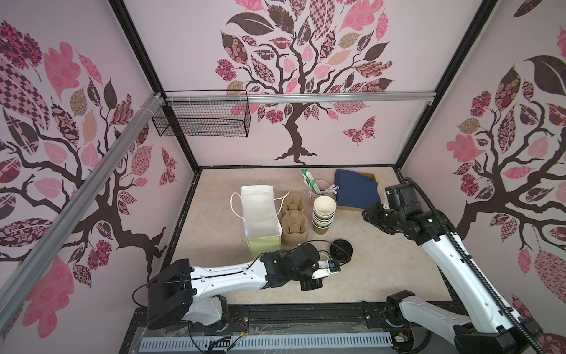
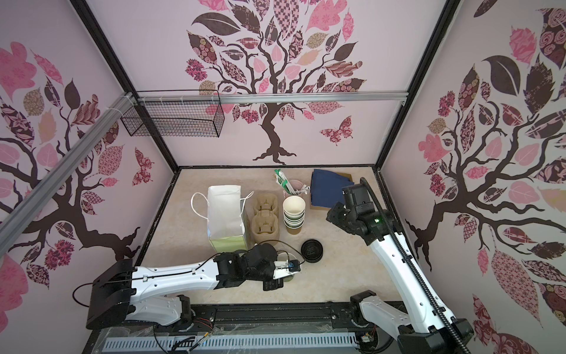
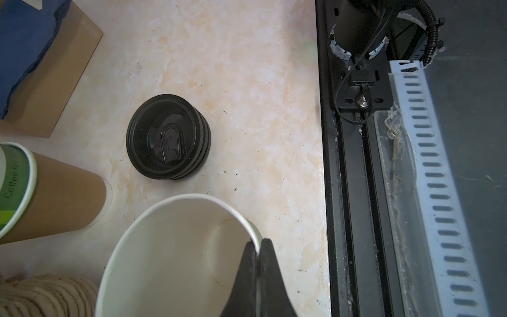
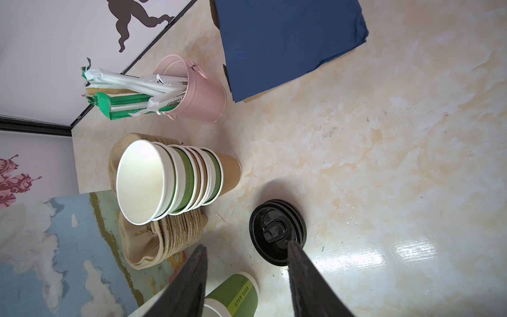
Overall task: Pack a coffee takeout order
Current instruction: Place the coffee cup at the bottom-center of the table.
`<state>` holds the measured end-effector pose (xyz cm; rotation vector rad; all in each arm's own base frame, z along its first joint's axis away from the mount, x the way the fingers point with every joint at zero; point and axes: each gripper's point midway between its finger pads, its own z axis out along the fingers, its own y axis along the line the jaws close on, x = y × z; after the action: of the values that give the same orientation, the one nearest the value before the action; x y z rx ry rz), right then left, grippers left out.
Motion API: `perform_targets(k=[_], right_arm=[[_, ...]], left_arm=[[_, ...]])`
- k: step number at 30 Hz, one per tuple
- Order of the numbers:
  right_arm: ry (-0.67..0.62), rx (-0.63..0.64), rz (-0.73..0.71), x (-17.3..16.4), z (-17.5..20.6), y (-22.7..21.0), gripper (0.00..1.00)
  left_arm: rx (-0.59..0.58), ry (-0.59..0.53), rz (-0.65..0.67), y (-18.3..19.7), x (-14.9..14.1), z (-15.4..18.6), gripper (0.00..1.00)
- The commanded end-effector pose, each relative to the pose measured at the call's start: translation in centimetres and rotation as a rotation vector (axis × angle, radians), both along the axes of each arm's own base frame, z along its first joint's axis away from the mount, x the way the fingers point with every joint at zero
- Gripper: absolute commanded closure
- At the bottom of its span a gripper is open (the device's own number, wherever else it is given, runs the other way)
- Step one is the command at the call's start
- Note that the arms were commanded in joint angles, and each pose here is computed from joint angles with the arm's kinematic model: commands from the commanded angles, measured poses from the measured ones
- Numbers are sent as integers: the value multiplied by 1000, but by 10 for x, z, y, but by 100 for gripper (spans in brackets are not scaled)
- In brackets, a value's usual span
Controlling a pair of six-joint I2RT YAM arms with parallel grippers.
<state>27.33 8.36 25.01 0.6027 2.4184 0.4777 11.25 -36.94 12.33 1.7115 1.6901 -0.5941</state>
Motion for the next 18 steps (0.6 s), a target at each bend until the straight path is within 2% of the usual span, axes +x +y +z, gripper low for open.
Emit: perform_targets(k=[1,4,6,11,15,18], right_arm=[[18,6,11,-4,-2,3,50],[22,20,14,-4,-4,5,50],[21,21,15,-4,-3,5,50],[19,12,15,-4,-1,4,50],[21,7,13,-5,0,3,50],[29,1,15,-7,-3,2,50]], left_arm=[[-14,-18,-18,2,-2,-6,100],[-6,-20,-24,4,-4,-10,100],[-12,-26,-24,4,-4,-9,96],[-9,-56,-10,9,0,-8,63],[-46,-93,-35,12,-2,20,54],[-152,-120,-31,13,-5,69,49]])
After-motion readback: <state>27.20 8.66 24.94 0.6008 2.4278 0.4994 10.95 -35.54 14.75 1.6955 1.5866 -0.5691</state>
